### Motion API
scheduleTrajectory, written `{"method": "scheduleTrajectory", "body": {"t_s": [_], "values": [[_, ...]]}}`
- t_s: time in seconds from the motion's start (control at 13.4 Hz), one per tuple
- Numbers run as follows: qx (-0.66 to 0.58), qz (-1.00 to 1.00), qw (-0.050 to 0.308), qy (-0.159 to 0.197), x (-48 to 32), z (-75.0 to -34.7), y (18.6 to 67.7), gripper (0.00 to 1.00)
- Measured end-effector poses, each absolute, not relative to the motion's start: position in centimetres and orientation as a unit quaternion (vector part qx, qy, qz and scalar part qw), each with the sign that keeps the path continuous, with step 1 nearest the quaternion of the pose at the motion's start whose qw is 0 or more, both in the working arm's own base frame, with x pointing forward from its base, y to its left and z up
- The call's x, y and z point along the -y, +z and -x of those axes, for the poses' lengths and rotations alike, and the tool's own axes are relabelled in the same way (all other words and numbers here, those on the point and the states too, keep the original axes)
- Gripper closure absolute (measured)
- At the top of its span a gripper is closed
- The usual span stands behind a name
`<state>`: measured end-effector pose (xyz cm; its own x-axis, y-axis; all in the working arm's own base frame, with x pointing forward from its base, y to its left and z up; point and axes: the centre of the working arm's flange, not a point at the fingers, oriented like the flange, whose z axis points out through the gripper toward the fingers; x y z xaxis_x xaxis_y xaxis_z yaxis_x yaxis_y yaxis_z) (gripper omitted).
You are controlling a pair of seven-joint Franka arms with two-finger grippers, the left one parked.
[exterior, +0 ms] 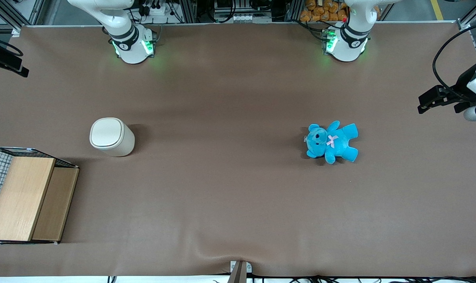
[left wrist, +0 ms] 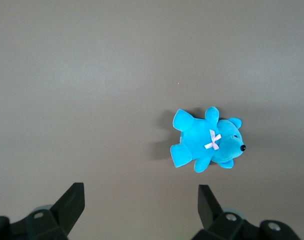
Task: Open trash can with right arm
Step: 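Move the right gripper toward the small white trash can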
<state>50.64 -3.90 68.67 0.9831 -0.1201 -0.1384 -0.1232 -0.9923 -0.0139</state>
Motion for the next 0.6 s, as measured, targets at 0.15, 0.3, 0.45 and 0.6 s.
{"method": "scheduleTrajectory", "body": {"t_s": [0.15,0.3,0.45,0.6], "values": [[-0.061,0.996,0.011,0.069,3.9,-50.64,68.67,0.0],[-0.061,0.996,0.011,0.069,3.89,-50.64,68.67,0.0],[-0.061,0.996,0.011,0.069,3.87,-50.67,68.63,0.0],[-0.061,0.996,0.011,0.07,3.85,-50.74,68.53,0.0]]}}
